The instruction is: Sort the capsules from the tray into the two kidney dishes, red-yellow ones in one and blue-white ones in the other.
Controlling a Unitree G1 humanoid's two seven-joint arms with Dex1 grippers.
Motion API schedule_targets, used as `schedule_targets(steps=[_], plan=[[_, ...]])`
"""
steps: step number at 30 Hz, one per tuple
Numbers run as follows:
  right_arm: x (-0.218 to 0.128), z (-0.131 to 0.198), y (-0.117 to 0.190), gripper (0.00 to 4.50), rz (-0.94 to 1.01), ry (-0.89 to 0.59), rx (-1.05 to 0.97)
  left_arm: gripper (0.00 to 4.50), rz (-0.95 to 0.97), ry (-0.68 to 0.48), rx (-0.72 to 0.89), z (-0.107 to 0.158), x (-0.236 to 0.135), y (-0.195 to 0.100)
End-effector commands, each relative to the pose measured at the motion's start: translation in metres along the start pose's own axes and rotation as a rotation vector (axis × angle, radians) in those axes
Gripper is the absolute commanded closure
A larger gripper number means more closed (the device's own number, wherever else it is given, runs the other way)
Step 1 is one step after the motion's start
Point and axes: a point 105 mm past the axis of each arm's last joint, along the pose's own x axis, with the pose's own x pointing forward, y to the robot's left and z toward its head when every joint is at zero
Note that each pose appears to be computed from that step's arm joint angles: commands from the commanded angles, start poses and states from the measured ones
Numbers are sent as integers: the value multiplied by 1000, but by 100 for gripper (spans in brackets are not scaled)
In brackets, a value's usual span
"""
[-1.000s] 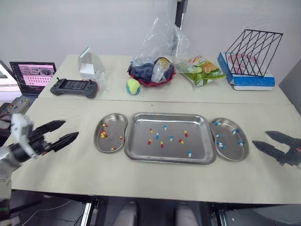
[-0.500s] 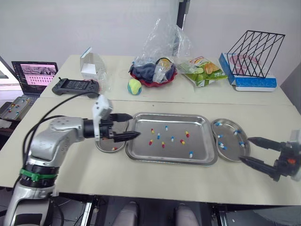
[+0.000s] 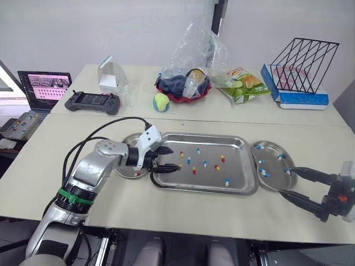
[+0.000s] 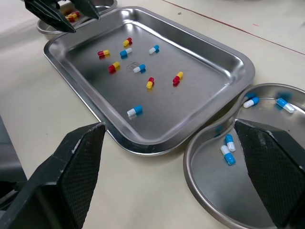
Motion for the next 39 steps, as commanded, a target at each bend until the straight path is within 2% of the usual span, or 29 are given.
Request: schedule_targets(steps=[1, 2, 22, 32, 39], plan=[[-3, 9, 1, 0, -14, -23, -47, 245, 9, -27, 9, 6, 10, -2], [-2, 9, 1, 0, -13, -23, -48, 279, 11, -27, 5, 5, 12, -2], [2, 9, -4, 0, -25, -34, -56, 279, 69, 11, -47, -7, 26, -7], [4, 10, -2, 0, -33, -51, -50, 279, 141, 83, -42, -19, 45, -6], [4, 11, -4, 0, -38, -50, -56, 279, 146, 111, -24, -24, 44, -6]])
